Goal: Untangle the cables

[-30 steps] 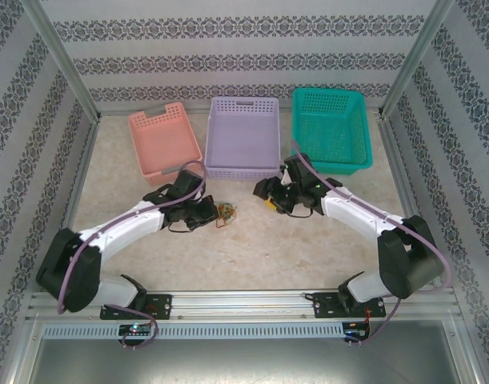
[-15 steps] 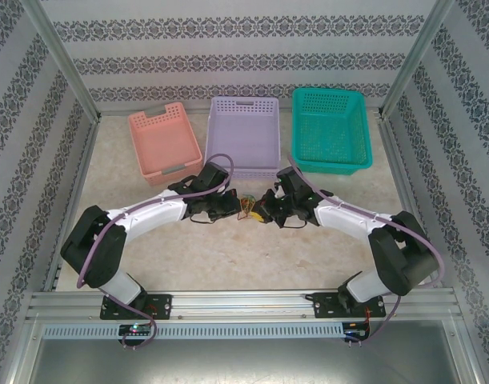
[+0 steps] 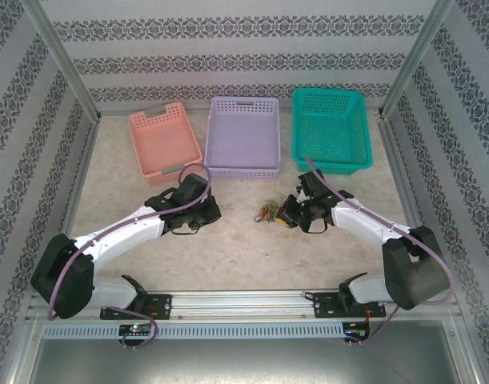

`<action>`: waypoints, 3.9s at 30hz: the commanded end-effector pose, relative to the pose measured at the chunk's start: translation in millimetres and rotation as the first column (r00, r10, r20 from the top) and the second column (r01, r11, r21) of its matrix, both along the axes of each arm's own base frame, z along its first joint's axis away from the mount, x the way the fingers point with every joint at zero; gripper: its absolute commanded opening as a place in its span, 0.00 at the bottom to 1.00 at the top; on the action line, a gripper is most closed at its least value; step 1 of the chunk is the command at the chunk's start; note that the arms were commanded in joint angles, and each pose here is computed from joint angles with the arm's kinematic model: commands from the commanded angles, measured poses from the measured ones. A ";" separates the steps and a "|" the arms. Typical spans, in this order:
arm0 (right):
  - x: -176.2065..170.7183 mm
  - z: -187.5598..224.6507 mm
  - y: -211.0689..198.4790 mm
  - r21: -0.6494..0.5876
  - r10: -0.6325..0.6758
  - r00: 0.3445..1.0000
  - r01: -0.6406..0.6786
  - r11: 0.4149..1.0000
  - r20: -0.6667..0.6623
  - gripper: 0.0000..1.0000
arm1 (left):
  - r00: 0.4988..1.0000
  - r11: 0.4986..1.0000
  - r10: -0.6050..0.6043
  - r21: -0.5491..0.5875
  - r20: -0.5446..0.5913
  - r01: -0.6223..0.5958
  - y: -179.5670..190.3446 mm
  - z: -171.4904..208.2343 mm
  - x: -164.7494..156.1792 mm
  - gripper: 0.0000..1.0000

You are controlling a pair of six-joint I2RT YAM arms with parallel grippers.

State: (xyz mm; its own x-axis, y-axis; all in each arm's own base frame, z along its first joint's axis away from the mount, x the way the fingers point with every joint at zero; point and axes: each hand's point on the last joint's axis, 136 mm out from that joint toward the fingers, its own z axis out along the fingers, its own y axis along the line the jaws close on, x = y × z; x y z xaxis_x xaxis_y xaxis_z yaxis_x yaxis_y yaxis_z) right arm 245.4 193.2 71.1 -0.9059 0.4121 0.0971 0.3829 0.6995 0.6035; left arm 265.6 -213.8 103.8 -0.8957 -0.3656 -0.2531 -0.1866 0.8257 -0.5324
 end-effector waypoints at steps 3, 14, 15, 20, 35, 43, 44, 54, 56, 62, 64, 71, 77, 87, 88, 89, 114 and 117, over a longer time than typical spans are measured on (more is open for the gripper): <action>-3.6 6.1 15.2 -0.088 0.155 0.985 -0.149 0.985 0.070 0.00 | 0.999 0.996 0.035 -0.078 -0.020 -0.036 -11.0 15.3 5.2 0.48; -11.9 22.8 49.4 -0.048 0.299 0.942 -0.295 0.954 0.156 0.00 | 0.991 0.986 -0.015 -0.168 -0.130 -0.007 -85.9 24.4 16.6 0.52; -12.3 24.6 51.0 -0.043 0.302 0.940 -0.299 0.953 0.160 0.00 | 0.989 0.988 -0.033 -0.151 -0.146 0.010 -90.1 19.1 14.7 0.51; -15.0 34.4 55.7 -0.015 0.309 0.933 -0.312 0.950 0.185 0.00 | 0.971 0.996 -0.081 -0.065 -0.226 0.068 -101.4 -9.2 6.4 0.52; -18.0 36.8 31.8 0.035 0.214 0.959 -0.224 0.974 0.186 0.00 | 0.983 0.991 -0.061 0.104 -0.171 0.080 -74.9 -35.2 3.8 0.00; -13.0 21.2 -9.0 0.111 0.082 0.992 -0.092 0.990 0.098 0.00 | 0.995 0.991 0.048 0.125 -0.093 -0.036 -11.8 -21.4 8.0 0.00; -13.6 19.1 -9.9 0.110 0.082 0.993 -0.092 0.990 0.088 0.00 | 0.995 0.992 0.057 0.117 -0.085 -0.047 -7.7 -20.3 7.7 0.00; -3.6 7.1 -42.4 -0.002 -0.002 0.999 0.002 1.000 0.048 0.00 | 0.985 0.954 0.163 0.263 -0.054 -0.144 48.2 -13.8 -3.4 0.00; 2.5 10.1 -54.6 -0.014 -0.039 0.997 0.039 0.999 0.062 0.00 | 0.983 0.938 0.174 0.313 -0.050 -0.150 61.2 -13.5 -8.5 0.00; 15.0 18.9 -65.9 -0.005 -0.067 0.994 0.067 0.998 0.084 0.00 | 0.978 0.920 0.203 0.354 -0.056 -0.170 80.4 -18.7 -21.2 0.00; 16.1 17.6 -61.7 0.008 -0.062 0.995 0.062 0.998 0.079 0.00 | 0.977 0.924 0.206 0.339 -0.054 -0.176 78.6 -18.5 -20.7 0.00; 19.0 17.8 -91.6 -0.080 -0.127 0.988 0.134 0.988 0.088 0.00 | 0.956 0.881 0.289 0.404 -0.051 -0.245 111.2 -9.3 -20.2 0.00; 28.8 24.1 -106.7 -0.098 -0.157 0.983 0.167 0.981 0.099 0.00 | 0.948 0.874 0.314 0.407 -0.059 -0.265 131.5 -8.3 -20.7 0.00; 12.7 -3.7 -85.5 -0.196 -0.089 0.996 0.091 0.976 0.022 0.00 | 0.950 0.922 0.298 0.285 -0.096 -0.261 100.4 -17.2 -4.1 0.00; 10.5 -6.1 -98.0 -0.238 -0.108 0.994 0.110 0.965 0.022 0.00 | 0.946 0.905 0.311 0.332 -0.089 -0.266 110.1 -14.6 -6.3 0.00; 9.6 -7.1 -108.2 -0.257 -0.128 0.991 0.131 0.958 0.029 0.00 | 0.943 0.889 0.321 0.371 -0.087 -0.268 118.7 -12.5 -9.1 0.00; 10.8 18.0 -50.2 -0.214 0.159 0.978 -0.127 0.969 0.138 0.46 | 0.998 0.994 -0.027 0.101 -0.053 0.032 13.3 -23.1 7.4 0.00; 18.9 44.0 -56.7 -0.286 0.205 0.951 -0.135 0.949 0.232 0.51 | 0.998 0.990 -0.052 0.132 -0.045 0.057 14.9 -20.0 7.2 0.00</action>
